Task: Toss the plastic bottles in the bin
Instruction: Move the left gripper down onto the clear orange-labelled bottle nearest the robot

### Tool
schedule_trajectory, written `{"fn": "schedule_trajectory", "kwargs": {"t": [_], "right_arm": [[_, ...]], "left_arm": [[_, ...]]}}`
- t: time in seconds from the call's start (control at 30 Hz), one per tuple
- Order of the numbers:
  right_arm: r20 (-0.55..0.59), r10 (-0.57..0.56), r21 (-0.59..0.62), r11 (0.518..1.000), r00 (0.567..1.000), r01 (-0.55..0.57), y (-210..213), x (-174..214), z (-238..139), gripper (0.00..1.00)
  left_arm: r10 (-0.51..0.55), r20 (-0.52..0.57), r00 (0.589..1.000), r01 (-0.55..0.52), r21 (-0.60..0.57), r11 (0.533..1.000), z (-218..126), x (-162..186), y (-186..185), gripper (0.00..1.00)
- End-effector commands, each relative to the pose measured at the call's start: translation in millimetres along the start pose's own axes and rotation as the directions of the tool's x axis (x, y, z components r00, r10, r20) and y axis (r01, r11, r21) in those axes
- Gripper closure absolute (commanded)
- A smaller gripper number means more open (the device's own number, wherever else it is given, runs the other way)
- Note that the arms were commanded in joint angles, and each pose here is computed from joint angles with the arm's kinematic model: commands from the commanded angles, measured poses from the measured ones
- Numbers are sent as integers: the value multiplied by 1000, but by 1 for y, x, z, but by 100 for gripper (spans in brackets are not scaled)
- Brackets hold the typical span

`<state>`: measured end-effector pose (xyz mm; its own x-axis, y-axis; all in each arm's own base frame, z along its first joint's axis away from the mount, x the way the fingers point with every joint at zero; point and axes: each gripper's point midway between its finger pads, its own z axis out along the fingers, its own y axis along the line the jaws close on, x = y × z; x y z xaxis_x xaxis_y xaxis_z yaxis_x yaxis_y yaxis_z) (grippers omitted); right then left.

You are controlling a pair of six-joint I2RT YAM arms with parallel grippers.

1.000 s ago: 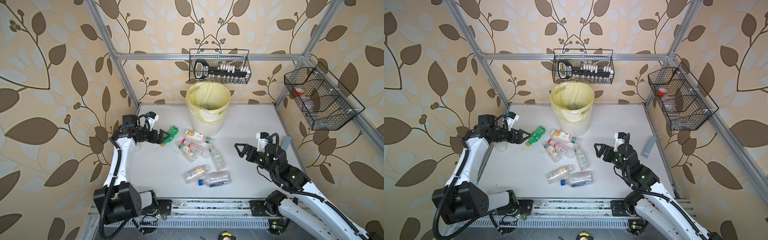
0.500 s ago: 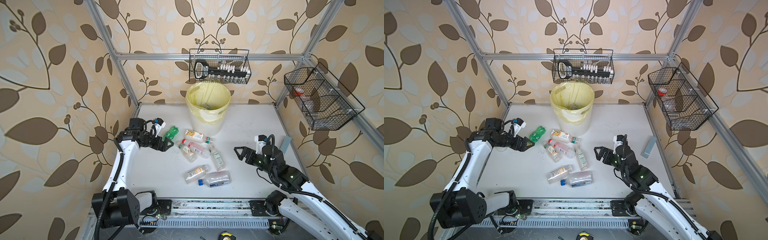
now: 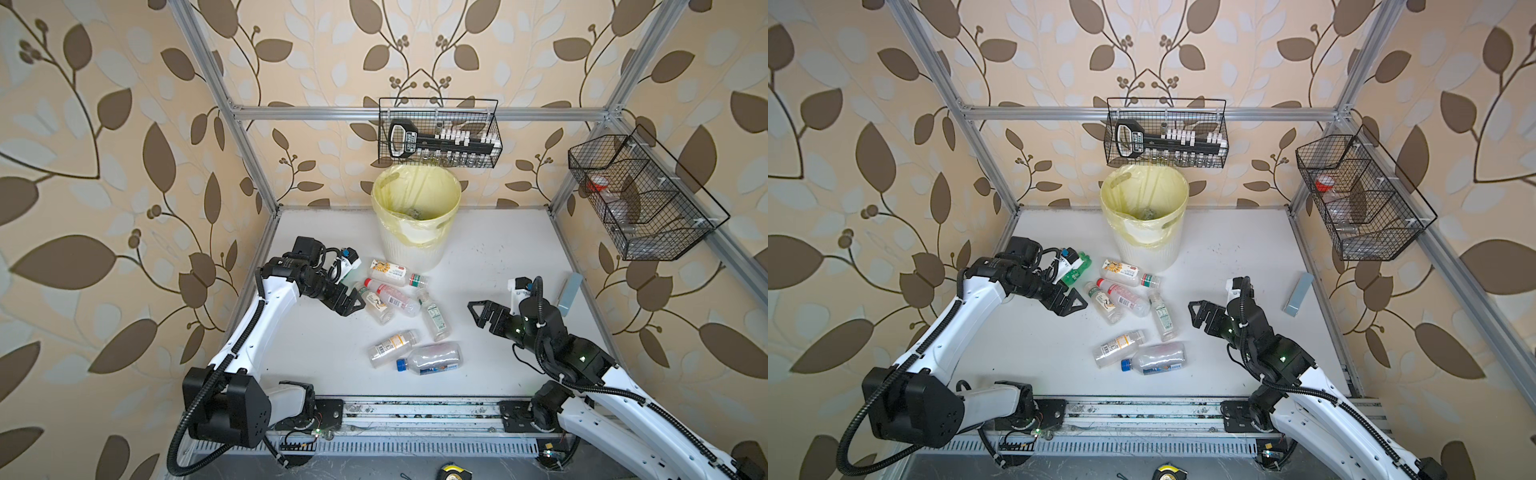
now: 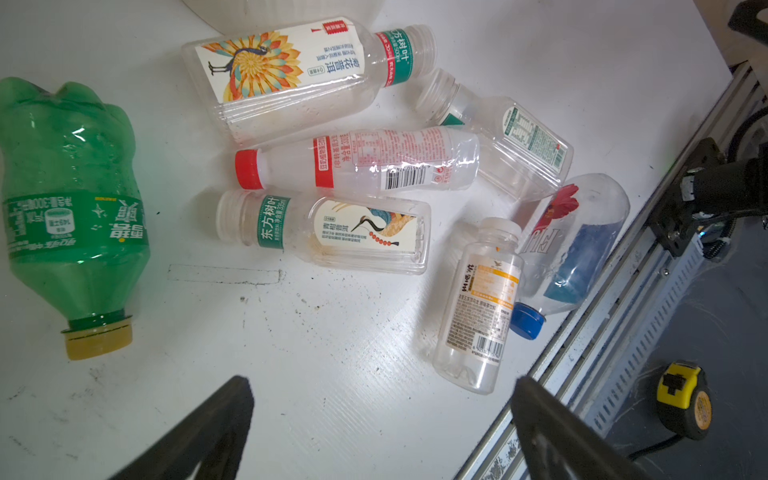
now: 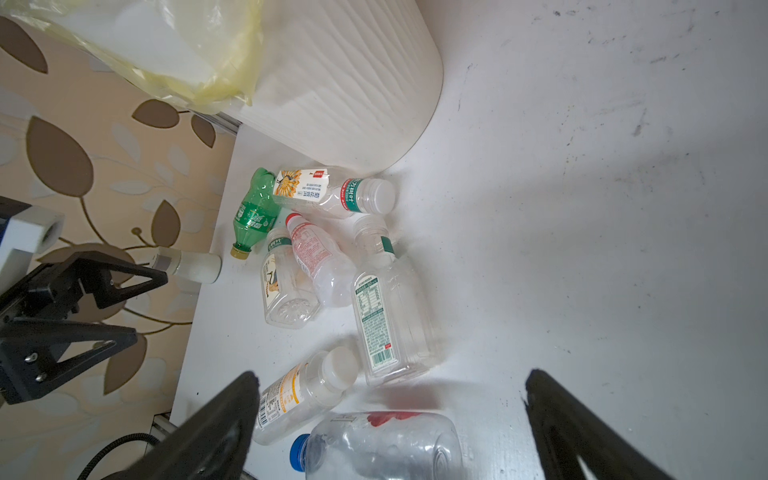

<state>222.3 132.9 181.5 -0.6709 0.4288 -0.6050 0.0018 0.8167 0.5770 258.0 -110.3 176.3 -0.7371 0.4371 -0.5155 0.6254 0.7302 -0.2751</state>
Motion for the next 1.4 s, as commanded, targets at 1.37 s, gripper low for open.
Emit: {"fn": "schedule_trajectory", "kwargs": {"t": [1.37], "right_arm": [[-10,18,133,991,1000,-17,-32,14,-10,0]], "left_arm": [[266,-235,935,-242,129,962,67,55,-58,1]]}}
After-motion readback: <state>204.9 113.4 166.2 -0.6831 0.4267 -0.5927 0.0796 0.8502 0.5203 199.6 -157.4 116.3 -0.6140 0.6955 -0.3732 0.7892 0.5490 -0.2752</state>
